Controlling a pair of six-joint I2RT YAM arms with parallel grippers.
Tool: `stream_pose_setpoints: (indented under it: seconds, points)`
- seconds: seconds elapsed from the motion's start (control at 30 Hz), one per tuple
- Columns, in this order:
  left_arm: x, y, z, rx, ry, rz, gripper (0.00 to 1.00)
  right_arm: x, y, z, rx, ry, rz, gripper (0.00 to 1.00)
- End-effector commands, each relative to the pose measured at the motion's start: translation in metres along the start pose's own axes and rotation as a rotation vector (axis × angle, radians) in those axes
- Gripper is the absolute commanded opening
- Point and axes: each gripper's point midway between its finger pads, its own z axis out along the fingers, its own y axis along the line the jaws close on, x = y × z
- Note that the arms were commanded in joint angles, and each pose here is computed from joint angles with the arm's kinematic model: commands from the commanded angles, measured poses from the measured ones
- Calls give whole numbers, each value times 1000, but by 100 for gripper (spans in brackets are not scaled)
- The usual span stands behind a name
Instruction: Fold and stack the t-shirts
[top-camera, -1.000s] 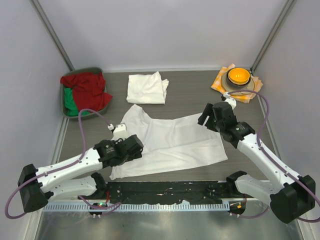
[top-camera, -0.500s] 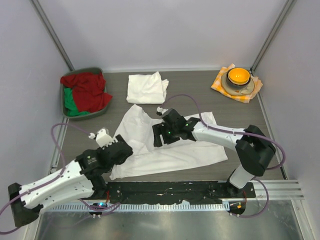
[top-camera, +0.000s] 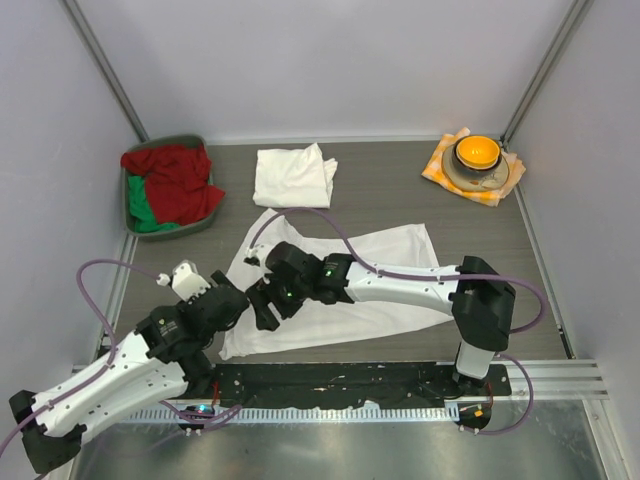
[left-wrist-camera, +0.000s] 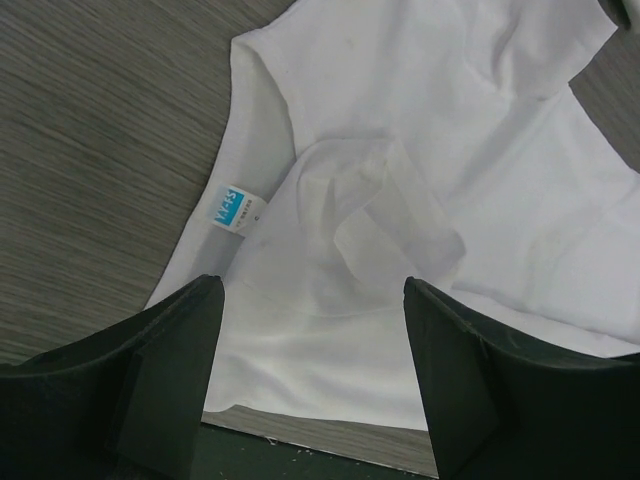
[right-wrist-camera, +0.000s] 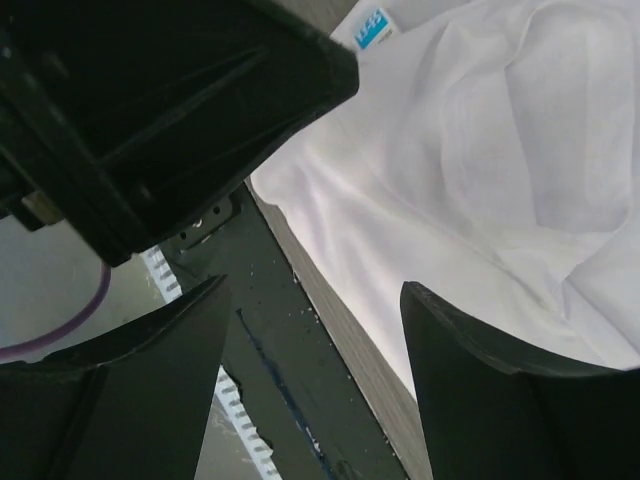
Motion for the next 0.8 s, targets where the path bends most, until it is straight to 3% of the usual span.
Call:
stream_pose_setpoints:
  seconds: [0.0,0.77]
  points:
    - [-1,4,7,-8,-27,-17,77,3,16,-8,-34,14,-24,74]
    - [67,10,44,53,143,-84,69,32,7,25,-20,95,-12,74]
